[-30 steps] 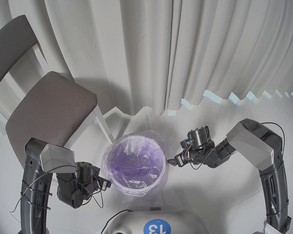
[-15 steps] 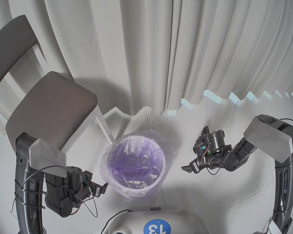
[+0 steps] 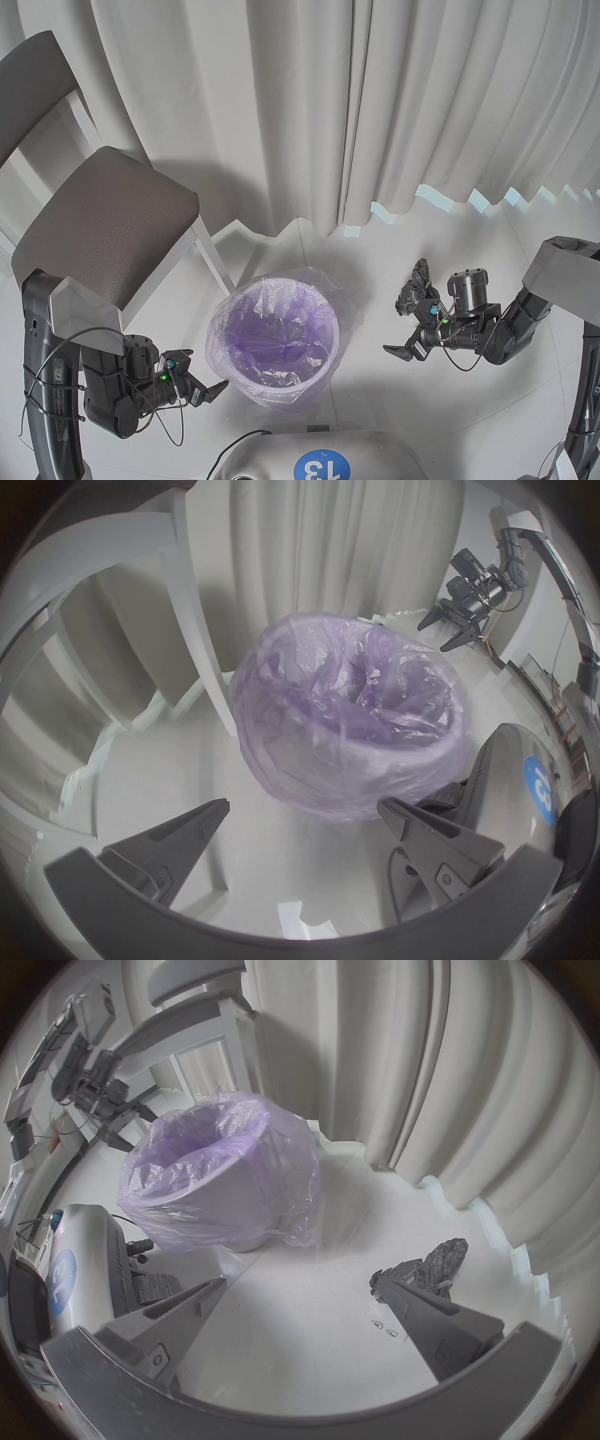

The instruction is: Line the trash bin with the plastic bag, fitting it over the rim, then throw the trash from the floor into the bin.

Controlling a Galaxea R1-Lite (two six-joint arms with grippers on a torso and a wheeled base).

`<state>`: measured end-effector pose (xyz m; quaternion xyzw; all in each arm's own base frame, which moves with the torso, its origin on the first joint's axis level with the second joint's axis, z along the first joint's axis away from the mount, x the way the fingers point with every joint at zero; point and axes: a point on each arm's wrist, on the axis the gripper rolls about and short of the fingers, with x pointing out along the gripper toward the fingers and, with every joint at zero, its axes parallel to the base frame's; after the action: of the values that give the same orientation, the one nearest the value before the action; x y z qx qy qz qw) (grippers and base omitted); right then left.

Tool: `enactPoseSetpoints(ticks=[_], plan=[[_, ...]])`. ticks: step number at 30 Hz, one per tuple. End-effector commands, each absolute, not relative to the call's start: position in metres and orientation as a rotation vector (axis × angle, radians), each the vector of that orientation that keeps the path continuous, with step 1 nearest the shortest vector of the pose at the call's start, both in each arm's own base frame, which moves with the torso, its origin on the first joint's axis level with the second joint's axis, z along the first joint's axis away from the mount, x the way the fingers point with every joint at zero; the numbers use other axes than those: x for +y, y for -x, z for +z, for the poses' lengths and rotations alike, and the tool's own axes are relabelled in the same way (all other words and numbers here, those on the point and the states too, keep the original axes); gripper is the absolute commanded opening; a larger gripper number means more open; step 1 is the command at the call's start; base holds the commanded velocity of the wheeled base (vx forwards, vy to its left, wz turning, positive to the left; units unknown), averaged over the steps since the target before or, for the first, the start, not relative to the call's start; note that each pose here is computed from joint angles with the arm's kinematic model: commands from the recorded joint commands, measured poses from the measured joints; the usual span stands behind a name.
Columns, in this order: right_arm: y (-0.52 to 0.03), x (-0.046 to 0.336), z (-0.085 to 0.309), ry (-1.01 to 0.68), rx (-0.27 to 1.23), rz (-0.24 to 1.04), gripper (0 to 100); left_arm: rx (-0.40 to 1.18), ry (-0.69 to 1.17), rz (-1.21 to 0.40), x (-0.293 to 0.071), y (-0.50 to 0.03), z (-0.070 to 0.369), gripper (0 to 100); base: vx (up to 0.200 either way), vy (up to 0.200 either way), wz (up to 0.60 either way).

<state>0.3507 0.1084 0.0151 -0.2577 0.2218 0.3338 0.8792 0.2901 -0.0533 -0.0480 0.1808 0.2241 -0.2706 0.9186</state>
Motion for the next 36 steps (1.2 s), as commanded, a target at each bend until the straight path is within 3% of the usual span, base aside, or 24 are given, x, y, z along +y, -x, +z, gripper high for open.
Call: enactPoseSetpoints(ticks=[1, 12, 13, 26, 36], plan=[[-0.346, 0.103, 0.013, 0.528, 0.457, 0.731, 100, 0.525, -0.365, -0.580, -0.045, -0.318, -0.073, 100, 0.000, 0.000, 0.00], [-0.343, 0.087, 0.009, 0.505, 0.428, 0.720, 100, 0.481, -0.308, -0.706, -0.050, -0.339, -0.073, 100, 0.000, 0.000, 0.00], [-0.343, 0.087, 0.008, 0.505, 0.427, 0.720, 100, 0.481, -0.304, -0.708, -0.049, -0.338, -0.073, 0, 0.000, 0.000, 0.00], [-0.347, 0.103, 0.008, 0.523, 0.403, 0.757, 100, 0.489, -0.322, -0.674, -0.050, -0.347, -0.079, 0, 0.000, 0.000, 0.00], [-0.380, 0.125, -0.022, 0.535, 0.391, 0.787, 100, 0.514, -0.385, -0.586, -0.061, -0.389, -0.072, 0, 0.000, 0.000, 0.00]])
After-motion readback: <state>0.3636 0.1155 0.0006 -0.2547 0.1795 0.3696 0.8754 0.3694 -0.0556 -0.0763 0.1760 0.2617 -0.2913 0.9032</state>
